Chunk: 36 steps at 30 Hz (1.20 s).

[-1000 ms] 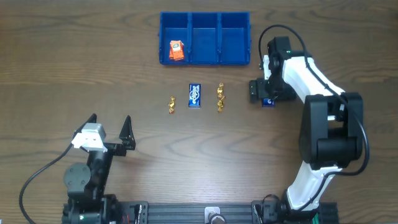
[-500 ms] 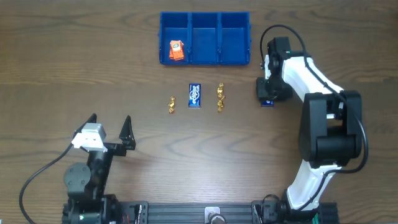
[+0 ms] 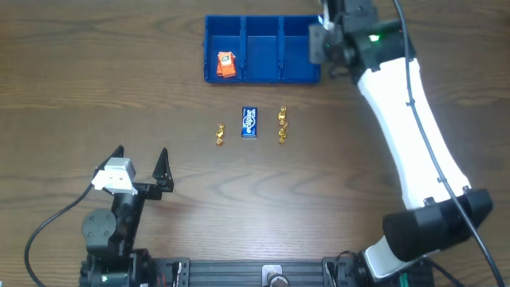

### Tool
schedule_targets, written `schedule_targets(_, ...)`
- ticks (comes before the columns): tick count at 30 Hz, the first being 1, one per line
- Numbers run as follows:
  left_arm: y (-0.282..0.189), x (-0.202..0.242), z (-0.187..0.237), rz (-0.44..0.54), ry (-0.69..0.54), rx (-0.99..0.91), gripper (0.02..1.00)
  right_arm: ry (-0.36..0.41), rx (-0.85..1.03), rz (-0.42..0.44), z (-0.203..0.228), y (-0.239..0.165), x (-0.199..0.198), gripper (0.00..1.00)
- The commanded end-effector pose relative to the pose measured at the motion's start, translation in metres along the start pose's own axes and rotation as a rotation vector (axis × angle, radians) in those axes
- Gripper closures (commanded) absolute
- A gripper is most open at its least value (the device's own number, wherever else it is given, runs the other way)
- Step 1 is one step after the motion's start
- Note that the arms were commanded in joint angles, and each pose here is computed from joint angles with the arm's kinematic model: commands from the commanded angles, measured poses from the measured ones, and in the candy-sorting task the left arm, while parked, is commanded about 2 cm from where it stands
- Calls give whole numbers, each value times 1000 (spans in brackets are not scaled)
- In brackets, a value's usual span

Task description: Sort Candies Into Trays

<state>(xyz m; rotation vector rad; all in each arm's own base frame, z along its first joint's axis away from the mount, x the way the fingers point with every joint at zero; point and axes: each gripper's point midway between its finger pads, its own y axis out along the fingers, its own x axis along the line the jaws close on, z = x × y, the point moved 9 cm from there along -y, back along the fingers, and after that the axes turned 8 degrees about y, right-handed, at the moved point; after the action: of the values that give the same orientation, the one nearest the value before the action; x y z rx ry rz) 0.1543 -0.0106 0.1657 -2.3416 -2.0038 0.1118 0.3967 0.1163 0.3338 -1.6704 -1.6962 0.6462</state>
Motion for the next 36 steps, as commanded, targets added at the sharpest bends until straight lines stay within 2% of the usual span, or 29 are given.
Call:
schedule_targets(1, 1, -2, 12, 28, -2, 46, 20, 78, -22, -21, 4, 57, 38, 673)
schedule_targets(5, 1, -2, 12, 29, -2, 46, 20, 77, -52, -67, 12, 96, 69, 671)
schedule_targets(13, 1, -2, 12, 29, -2, 46, 20, 45, -73, -50, 36, 143, 101, 673)
schedule_targets(20, 1, -2, 12, 29, -2, 46, 20, 39, -59, 22, 45, 156, 97, 676)
schedule_targets(26, 1, -2, 12, 29, -2, 46, 20, 37, -56, 28, 46, 157, 96, 656)
schedule_targets(28, 1, -2, 12, 29, -2, 46, 20, 37, -55, 28, 46, 157, 96, 588)
schedule_targets(29, 1, -2, 12, 29, -2, 46, 20, 37, -56, 28, 46, 157, 96, 505)
schedule_targets(30, 1, -2, 12, 29, -2, 46, 23, 37, -57, 28, 46, 157, 96, 389)
schedule_targets(31, 1, -2, 12, 29, -2, 46, 20, 38, -60, 29, 46, 157, 96, 152)
schedule_targets(32, 1, -2, 12, 29, -2, 46, 20, 38, -61, 28, 46, 157, 97, 47)
schedule_targets(33, 1, -2, 12, 28, -2, 46, 20, 38, -62, 28, 45, 157, 97, 1)
schedule_targets(36, 1, -2, 12, 29, -2, 46, 20, 40, -69, 24, 40, 150, 98, 1)
